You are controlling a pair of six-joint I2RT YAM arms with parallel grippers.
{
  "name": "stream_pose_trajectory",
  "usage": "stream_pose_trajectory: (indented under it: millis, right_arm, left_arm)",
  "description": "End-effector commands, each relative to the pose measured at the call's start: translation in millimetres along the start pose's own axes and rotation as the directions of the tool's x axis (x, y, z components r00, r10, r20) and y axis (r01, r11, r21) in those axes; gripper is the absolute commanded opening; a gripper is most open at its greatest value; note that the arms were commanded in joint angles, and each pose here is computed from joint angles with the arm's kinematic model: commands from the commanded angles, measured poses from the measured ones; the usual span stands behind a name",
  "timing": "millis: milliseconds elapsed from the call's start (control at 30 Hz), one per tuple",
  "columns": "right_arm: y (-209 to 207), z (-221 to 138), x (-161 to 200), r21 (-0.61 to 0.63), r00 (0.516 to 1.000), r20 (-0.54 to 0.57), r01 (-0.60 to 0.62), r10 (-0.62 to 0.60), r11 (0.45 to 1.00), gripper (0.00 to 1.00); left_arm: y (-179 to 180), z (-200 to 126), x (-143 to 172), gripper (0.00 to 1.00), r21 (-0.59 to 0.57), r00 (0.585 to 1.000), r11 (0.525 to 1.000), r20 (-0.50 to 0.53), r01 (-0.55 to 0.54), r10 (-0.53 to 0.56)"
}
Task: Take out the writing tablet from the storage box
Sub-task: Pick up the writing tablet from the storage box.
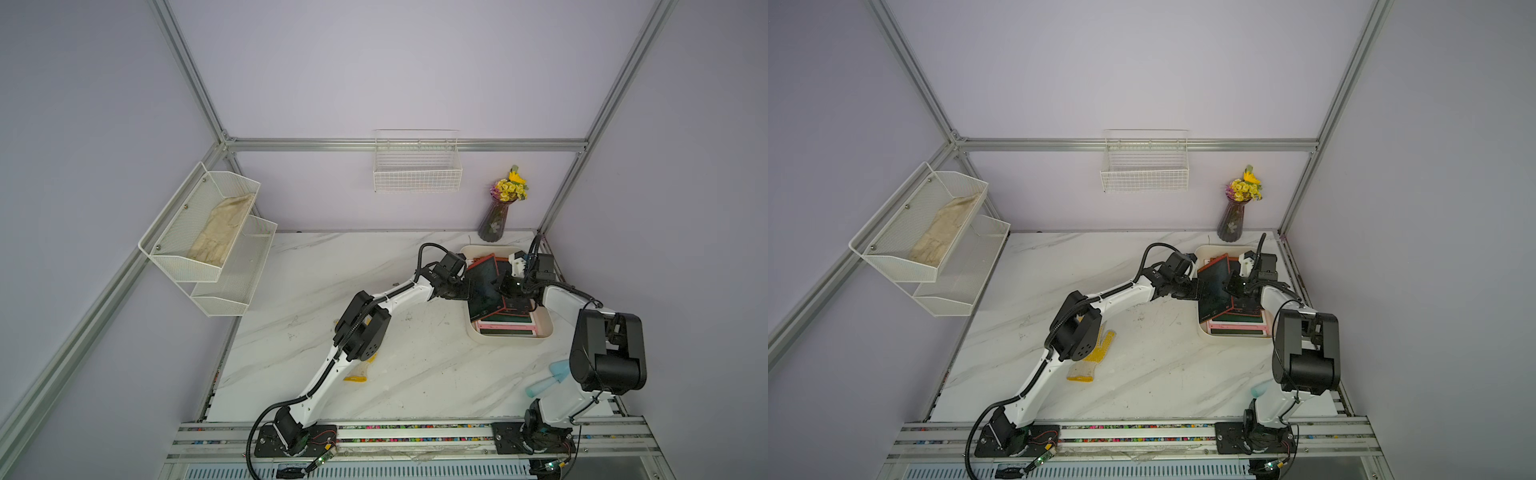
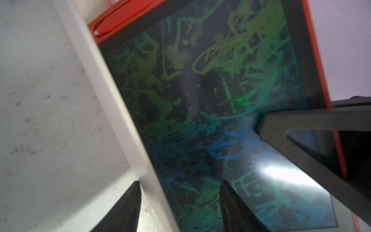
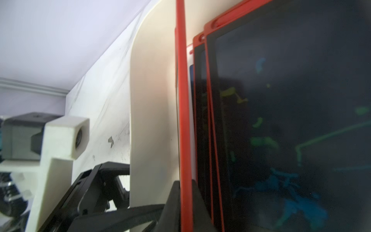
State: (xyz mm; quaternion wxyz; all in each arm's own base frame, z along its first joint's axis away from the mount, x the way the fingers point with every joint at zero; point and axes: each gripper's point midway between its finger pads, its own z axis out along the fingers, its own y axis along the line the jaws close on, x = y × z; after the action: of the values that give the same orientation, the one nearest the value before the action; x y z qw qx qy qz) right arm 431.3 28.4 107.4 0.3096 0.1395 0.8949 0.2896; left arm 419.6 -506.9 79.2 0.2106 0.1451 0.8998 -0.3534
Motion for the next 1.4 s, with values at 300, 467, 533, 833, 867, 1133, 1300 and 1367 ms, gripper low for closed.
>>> stream_pose_trajectory:
  millis: [300,467,533,833,867,1133,1300,1367]
  right_arm:
    - [15,-5,-15,-0.023,1.0,0.024,0.019,-0.018,1.0,0.0]
    - [32,-22,-30,-0.055,0.997,0.079,0.021,-0.017,0.998,0.0]
    - [42,-30,-36,-0.076,0.995,0.098,0.027,-0.02,0.997,0.0]
    - [68,-61,-59,-0.098,0.982,0.186,0.043,-0.024,0.994,0.0]
    - [71,-64,-61,-0.103,0.981,0.193,0.043,-0.023,0.994,0.0]
    - [110,-107,-81,-0.165,0.959,0.282,0.077,-0.028,0.983,0.0]
    - [140,-120,-86,-0.199,0.95,0.309,0.111,-0.045,0.974,0.0]
    - [152,-121,-86,-0.23,0.95,0.31,0.111,-0.035,0.967,0.0]
  left_arm:
    - [-27,-53,-36,0.74,0.002,0.99,0.997,0.115,-0.081,0.08]
    - [-14,-78,-43,0.76,-0.023,0.987,0.996,0.13,-0.088,0.09]
    - [-14,-87,-44,0.75,-0.033,0.986,0.995,0.141,-0.09,0.094]
    - [-17,-114,-48,0.72,-0.058,0.978,0.993,0.178,-0.102,0.111]
    - [-18,-116,-49,0.72,-0.057,0.977,0.993,0.181,-0.104,0.113]
    - [-12,-144,-54,0.7,-0.089,0.971,0.99,0.206,-0.109,0.125]
    - [6,-180,-55,0.71,-0.16,0.96,0.98,0.238,-0.114,0.151]
    - [17,-198,-52,0.71,-0.19,0.957,0.977,0.25,-0.099,0.146]
